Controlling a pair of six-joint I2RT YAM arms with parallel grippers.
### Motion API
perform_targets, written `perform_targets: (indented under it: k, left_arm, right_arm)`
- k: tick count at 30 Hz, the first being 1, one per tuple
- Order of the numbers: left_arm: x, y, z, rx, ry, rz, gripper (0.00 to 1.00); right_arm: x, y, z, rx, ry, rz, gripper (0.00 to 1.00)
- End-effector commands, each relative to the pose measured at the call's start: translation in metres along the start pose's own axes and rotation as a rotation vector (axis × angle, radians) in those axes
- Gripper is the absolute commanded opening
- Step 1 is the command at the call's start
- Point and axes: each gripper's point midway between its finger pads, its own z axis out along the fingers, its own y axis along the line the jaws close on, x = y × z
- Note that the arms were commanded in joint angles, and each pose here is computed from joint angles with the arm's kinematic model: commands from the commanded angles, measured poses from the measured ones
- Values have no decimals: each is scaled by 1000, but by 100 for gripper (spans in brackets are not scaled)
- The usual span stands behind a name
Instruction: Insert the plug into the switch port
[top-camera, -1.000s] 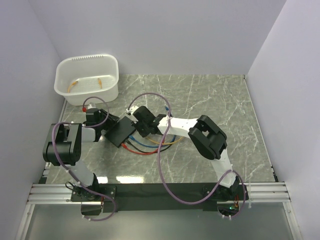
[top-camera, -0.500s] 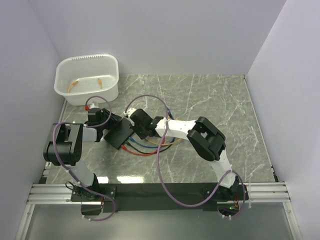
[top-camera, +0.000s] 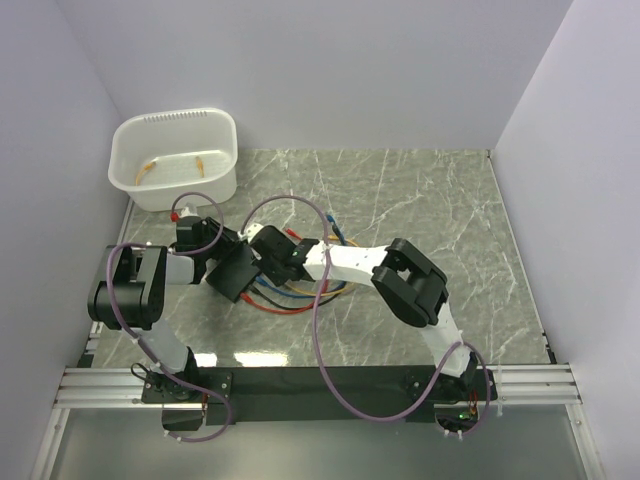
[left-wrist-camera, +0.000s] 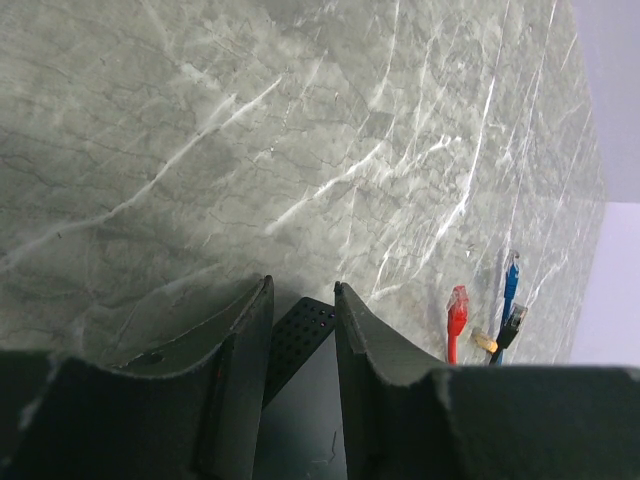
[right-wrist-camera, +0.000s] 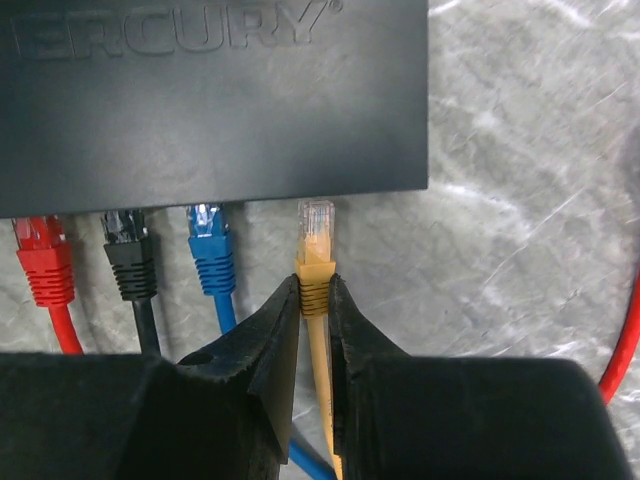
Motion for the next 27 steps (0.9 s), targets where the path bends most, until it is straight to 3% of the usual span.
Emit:
perform_targets:
  k: [1, 27]
  left_arm:
    - [1, -8, -1, 22, 1, 19, 37]
    - [6, -6, -1, 26, 25, 21, 36]
  right_arm:
    - [5, -3, -6, 34, 5, 19, 0]
    - [-37, -18, 4, 132, -40, -11, 0]
